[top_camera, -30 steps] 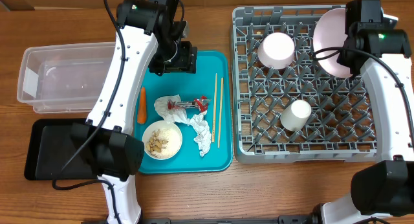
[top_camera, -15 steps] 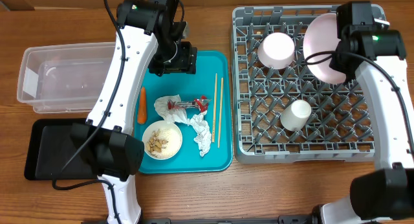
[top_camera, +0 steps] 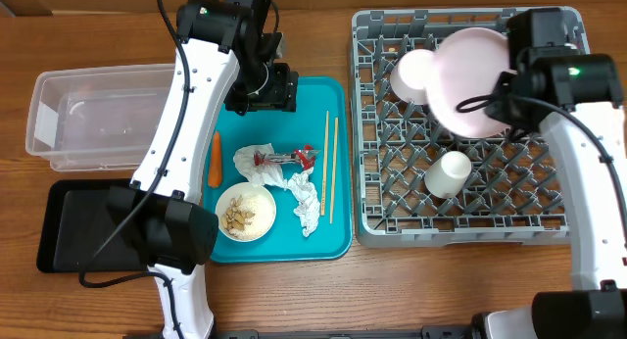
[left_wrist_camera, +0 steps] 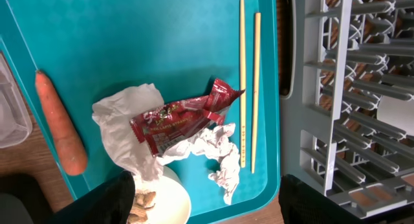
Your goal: Sort waste into correct bins and load items into the dishwasher
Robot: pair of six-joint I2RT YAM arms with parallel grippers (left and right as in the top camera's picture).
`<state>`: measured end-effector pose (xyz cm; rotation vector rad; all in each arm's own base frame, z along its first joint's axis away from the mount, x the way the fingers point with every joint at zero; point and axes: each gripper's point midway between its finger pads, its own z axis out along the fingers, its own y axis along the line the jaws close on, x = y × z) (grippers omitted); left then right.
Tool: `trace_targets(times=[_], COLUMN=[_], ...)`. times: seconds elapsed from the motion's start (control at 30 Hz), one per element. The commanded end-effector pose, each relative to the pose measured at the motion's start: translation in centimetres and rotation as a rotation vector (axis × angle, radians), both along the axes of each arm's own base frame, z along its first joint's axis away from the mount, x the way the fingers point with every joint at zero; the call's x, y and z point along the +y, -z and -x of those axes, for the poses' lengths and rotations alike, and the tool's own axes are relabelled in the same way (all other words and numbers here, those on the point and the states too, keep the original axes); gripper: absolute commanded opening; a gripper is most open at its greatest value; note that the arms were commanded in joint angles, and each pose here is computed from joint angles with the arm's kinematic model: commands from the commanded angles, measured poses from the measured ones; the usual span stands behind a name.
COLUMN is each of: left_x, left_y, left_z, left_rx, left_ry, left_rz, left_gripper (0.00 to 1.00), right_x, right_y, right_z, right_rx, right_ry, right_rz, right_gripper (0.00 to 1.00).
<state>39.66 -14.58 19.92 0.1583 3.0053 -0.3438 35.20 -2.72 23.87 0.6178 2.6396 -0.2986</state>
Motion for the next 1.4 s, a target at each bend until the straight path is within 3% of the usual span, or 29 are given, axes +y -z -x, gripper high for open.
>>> trace_targets(times=[0.0, 0.13, 0.3, 0.63, 1.37], left_x=[0.4, 0.4, 0.4, 0.4, 0.4], left_y=[-1.7, -1.7, -1.7, -1.6, -1.7], left_z=[-0.3, -0.3, -0.3, -0.1, -0.3], left_rx=[-0.055, -0.054, -0.053, -0.046, -0.056], left_ry=[-0.011, -0.011, -0.011, -0.011, -0.011], left_rz=[-0.001, -0.001, -0.001, -0.003, -0.004], left_gripper=[0.74, 0.74, 0.74, 0.74, 0.74], right_x=[2.7, 3.6, 3.4, 7.9, 8.3], right_y=[-1.4, -1.2, -1.9, -2.4, 0.2], right_z=[0.0, 0.8, 2.1, 3.0, 3.5], right_rx=[-0.060, -0.061, -0.102, -0.152, -0.108], right_ry=[0.008, 0.079, 0.178, 0.080, 0.073], right_rz=[-0.084, -0.080, 0.083, 0.145, 0.176], right_gripper=[0.04, 0.04, 0.04, 0.04, 0.04])
